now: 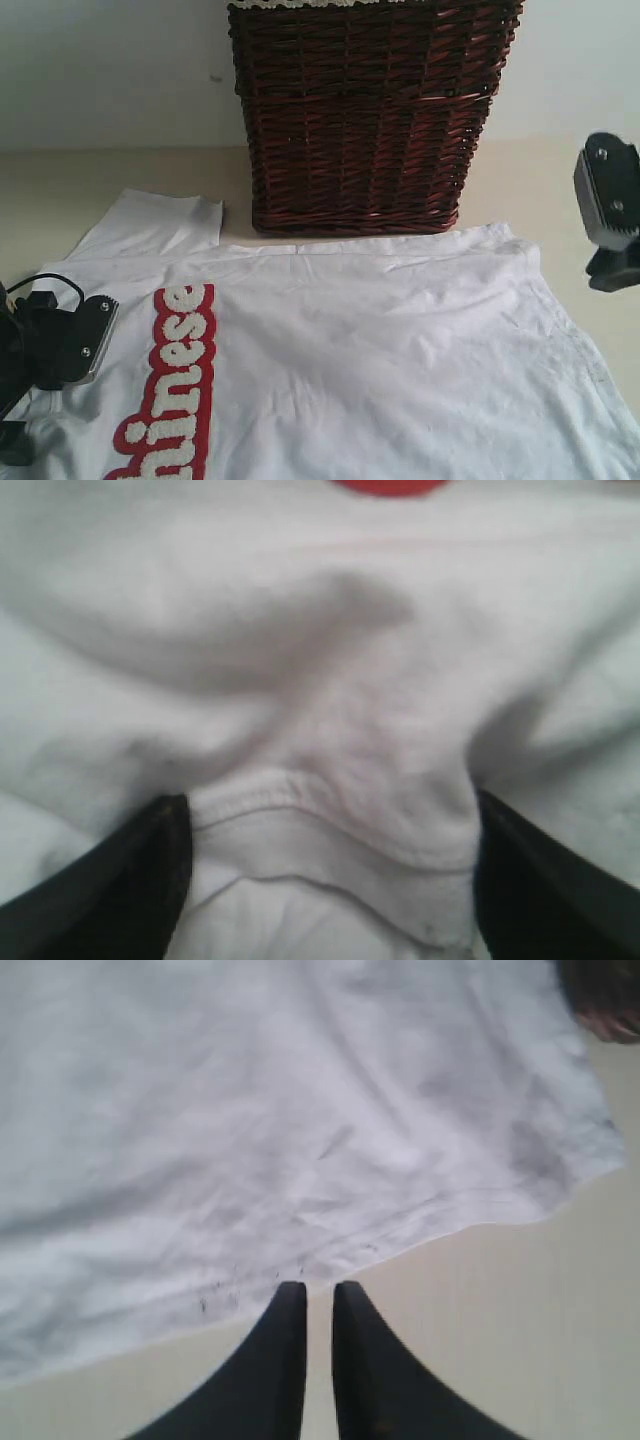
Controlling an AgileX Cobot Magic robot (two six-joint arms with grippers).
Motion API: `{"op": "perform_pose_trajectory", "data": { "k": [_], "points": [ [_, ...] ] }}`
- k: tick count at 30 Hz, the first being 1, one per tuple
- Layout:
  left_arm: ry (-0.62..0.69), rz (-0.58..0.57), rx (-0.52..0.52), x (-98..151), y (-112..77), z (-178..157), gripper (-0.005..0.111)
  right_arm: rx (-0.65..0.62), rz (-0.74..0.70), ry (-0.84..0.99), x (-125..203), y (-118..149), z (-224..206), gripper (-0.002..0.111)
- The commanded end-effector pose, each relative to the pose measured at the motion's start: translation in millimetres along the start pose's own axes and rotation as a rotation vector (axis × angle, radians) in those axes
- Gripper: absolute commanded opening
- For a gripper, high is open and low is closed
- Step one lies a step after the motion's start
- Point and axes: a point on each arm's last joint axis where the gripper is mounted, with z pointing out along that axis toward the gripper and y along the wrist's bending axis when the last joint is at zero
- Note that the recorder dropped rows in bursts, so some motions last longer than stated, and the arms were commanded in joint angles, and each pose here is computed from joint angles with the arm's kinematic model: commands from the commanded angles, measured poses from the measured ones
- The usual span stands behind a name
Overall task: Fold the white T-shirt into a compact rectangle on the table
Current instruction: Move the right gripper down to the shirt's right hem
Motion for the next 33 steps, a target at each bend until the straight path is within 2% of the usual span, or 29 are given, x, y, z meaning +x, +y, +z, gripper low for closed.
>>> {"op": "perform_pose_trajectory", "data": {
  "k": [1, 3, 5, 7, 9, 10, 12, 14, 18, 28, 33],
  "points": [
    [0.000, -0.001, 0.020, 0.2, -0.6, 6.5, 0.072, 0.018, -0.094, 0.062, 7.9, -6.5, 6.6, 0.011],
    [0.000, -0.001, 0.020, 0.2, -0.6, 6.5, 0.072, -0.053, -0.099, 0.089, 12.0, -4.1, 13.9, 0.015],
    [0.000, -0.001, 0.020, 0.2, -0.6, 6.5, 0.072, -0.197, -0.111, 0.107, 15.7, 1.5, 21.5, 0.025],
    [0.000, -0.001, 0.020, 0.2, -0.6, 6.5, 0.072, -0.332, -0.108, 0.116, 19.8, 7.9, 32.5, 0.044],
    [0.000, -0.001, 0.020, 0.2, -0.6, 6.5, 0.072, -0.339, -0.108, 0.121, 22.5, 5.5, 43.8, 0.068],
    [0.000, -0.001, 0.020, 0.2, -0.6, 6.5, 0.072, -0.313, -0.101, 0.116, 22.6, 2.5, 48.2, 0.075],
    [0.000, -0.001, 0.020, 0.2, -0.6, 6.5, 0.072, -0.255, -0.088, 0.104, 22.4, -3.7, 55.5, 0.083],
    [0.000, -0.003, 0.020, 0.2, -0.6, 6.5, 0.072, -0.267, -0.113, 0.094, 22.8, -3.6, 59.8, 0.083],
    [0.000, -0.003, 0.020, 0.2, -0.6, 6.5, 0.072, -0.382, -0.182, 0.051, 23.9, 3.2, 71.9, 0.083],
    [0.000, -0.003, 0.020, 0.2, -0.6, 6.5, 0.072, -0.300, -0.208, -0.025, 19.2, -12.8, 92.0, 0.083],
    [0.000, -0.003, 0.020, 0.2, -0.6, 6.5, 0.072, -0.338, -0.190, -0.011, 23.5, -14.1, 106.0, 0.083]
  ]
}}
